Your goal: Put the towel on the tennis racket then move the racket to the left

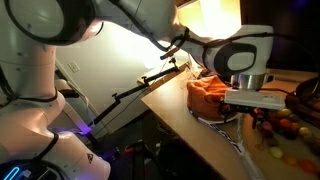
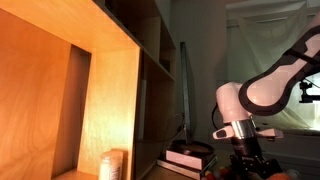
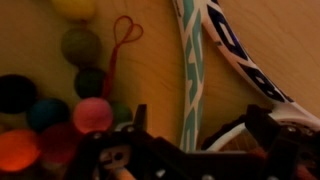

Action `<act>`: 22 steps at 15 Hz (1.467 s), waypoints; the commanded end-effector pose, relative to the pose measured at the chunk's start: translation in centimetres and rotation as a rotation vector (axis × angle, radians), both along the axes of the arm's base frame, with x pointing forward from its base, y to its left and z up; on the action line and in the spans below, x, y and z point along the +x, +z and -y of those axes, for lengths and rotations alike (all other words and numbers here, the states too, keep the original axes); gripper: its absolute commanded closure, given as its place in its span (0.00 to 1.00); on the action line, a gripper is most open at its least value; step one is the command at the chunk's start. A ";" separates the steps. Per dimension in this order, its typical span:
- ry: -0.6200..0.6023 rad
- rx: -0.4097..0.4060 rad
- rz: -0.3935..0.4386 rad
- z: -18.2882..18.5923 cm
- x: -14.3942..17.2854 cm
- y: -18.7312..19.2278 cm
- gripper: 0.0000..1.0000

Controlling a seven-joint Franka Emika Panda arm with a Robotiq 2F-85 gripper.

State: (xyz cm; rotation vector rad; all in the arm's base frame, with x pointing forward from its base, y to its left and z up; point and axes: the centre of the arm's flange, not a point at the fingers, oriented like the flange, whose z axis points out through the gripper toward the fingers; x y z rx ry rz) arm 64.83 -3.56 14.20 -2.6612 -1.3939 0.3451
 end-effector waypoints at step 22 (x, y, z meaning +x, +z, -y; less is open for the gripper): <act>0.379 -0.212 0.060 -4.9 -0.1 -0.6 0.00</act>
